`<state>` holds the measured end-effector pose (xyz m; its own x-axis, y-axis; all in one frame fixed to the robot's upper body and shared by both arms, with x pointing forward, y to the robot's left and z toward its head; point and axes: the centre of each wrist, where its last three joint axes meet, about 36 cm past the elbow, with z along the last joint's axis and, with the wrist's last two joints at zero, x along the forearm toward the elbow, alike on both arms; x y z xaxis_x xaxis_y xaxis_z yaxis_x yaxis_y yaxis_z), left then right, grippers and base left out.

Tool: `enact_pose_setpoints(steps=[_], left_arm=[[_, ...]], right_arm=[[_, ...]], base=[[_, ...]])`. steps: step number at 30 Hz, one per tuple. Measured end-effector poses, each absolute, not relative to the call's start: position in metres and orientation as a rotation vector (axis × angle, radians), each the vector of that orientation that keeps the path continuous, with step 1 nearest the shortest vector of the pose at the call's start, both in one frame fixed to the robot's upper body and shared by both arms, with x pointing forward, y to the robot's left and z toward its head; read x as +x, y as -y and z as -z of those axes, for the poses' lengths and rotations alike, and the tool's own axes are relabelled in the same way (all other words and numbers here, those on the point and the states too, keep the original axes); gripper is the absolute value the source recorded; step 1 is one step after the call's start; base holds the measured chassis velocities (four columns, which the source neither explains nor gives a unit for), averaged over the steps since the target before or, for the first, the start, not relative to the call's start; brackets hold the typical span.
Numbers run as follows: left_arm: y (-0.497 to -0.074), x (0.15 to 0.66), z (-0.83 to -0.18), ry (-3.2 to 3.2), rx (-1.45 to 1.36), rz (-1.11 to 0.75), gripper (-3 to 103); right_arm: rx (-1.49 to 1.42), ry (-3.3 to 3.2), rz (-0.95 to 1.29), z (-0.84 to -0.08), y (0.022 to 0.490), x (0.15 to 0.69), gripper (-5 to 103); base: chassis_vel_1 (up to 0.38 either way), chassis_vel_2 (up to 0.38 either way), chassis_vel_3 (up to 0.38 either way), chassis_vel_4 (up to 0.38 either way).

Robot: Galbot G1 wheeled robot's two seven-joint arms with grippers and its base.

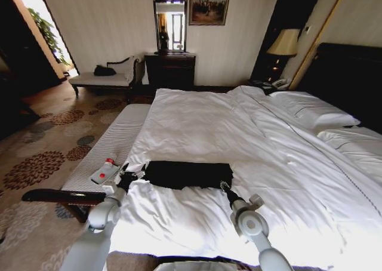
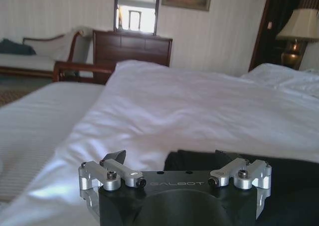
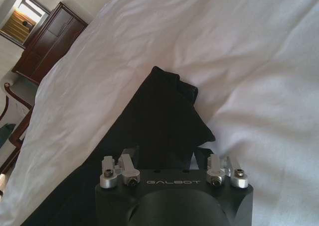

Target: Fold the clothes on the bed.

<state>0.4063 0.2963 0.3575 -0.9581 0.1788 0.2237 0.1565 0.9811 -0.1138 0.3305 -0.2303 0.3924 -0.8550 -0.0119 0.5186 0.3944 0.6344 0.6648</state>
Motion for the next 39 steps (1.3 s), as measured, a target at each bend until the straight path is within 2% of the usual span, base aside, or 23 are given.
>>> enact_pose_setpoints(steps=[2,3,7,11,15,23,29,33,39], left_arm=[[-0.290,0.424,-0.347,2.868,-0.271,-0.163,100],[-0.290,0.424,-0.347,2.868,-0.271,-0.163,100],[-0.291,0.451,-0.338,2.848,-0.251,-0.163,100],[-0.301,0.466,-0.333,2.838,-0.195,-0.140,100],[-0.317,0.477,-0.325,2.817,-0.121,-0.134,100],[-0.323,0.494,-0.316,2.797,-0.053,-0.172,100],[-0.327,0.500,-0.336,2.842,-0.029,-0.257,100],[-0.337,0.489,-0.364,2.896,-0.021,-0.321,100],[-0.377,0.433,-0.426,3.014,0.039,-0.409,100]], right_arm=[[-0.305,2.370,1.132,-0.391,0.229,0.330,70],[-0.305,2.370,1.132,-0.391,0.229,0.330,70],[-0.312,2.366,1.134,-0.389,0.225,0.329,91],[-0.317,2.363,1.131,-0.387,0.225,0.328,98],[-0.327,2.363,1.117,-0.382,0.227,0.332,100],[-0.338,2.367,1.110,-0.381,0.229,0.332,100],[-0.352,2.383,1.099,-0.376,0.236,0.331,100],[-0.347,2.390,1.117,-0.367,0.241,0.339,100],[-0.315,2.377,1.177,-0.351,0.247,0.364,100]], base=[[0.000,0.000,0.000,0.000],[0.000,0.000,0.000,0.000],[0.000,0.000,0.000,0.000],[0.000,0.000,0.000,0.000],[0.000,0.000,0.000,0.000],[0.000,0.000,0.000,0.000],[0.000,0.000,0.000,0.000],[0.000,0.000,0.000,0.000],[0.000,0.000,0.000,0.000]])
